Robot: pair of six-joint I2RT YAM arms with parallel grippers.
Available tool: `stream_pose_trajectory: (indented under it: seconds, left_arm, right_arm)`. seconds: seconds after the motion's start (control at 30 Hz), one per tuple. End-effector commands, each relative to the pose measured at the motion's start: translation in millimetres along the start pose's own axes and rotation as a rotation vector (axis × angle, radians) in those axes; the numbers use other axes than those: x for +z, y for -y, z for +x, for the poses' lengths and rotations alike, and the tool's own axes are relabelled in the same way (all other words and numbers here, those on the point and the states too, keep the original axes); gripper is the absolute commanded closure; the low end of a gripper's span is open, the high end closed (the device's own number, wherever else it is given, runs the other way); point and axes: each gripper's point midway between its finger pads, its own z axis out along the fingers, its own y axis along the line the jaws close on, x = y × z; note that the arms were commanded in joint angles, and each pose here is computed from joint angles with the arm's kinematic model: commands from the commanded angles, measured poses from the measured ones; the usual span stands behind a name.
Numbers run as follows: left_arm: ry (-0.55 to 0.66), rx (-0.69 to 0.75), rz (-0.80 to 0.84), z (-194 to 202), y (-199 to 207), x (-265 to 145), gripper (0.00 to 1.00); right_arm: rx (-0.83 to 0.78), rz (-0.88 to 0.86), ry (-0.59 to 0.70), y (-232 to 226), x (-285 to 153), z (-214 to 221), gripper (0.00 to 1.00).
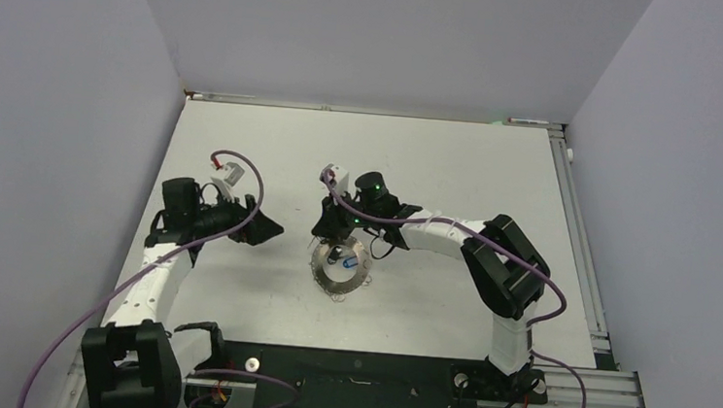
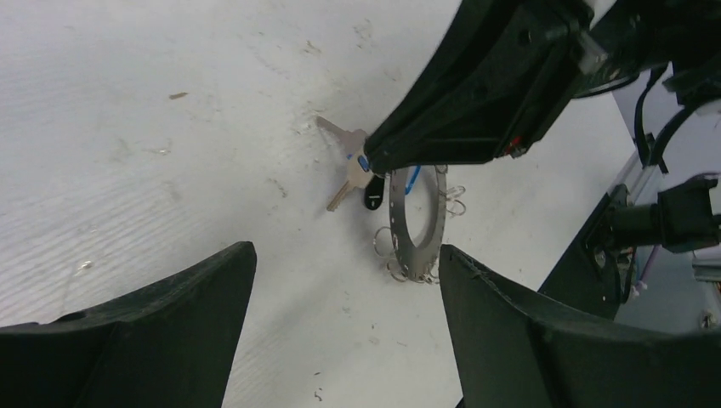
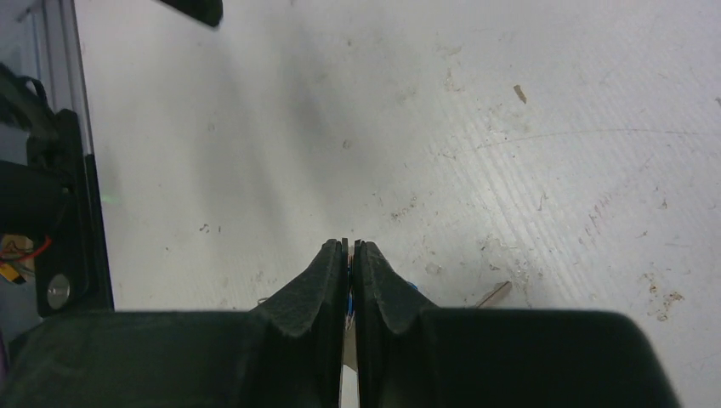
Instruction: Remove the keys from the keyring
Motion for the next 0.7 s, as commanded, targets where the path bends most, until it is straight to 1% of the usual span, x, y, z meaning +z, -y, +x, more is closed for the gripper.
stream_pose_trajectory:
  seconds: [0.0,0.07,0.1,0.2,0.47,0.57,0.67]
  left_arm:
    - [0.014,0.054,0.086,1,25,22,0.28]
    - [-0.006,0.047,0.103,8,29,32,0.32]
    - [-0.001,0.044,0.114,8,30,39,0.33]
    - [-0.022,0.032,0.15,15,36,55,0.34]
    - [-0.107,0.09,0.239,42,66,91,0.39]
    - [-0.109,0.072,0.24,42,68,98,0.48]
    - [-0.092,0.081,0.211,35,64,99,0.64]
  right_arm:
    - [0.032,-0.069,0.232,-21,-22,-68,0.95]
    - [0.059,-0.073,0.249,-21,-25,-70,0.95]
    - [0.077,-0.076,0.257,-22,-26,-69,0.95]
    - [0.122,-0.086,0.279,-23,-28,-72,0.95]
    - [0.191,-0.084,0.319,-21,-32,-76,0.95]
    - [0.22,-0.075,0.341,-17,-37,-80,0.95]
    - [0.271,-0.068,0.37,-11,-46,-80,0.95]
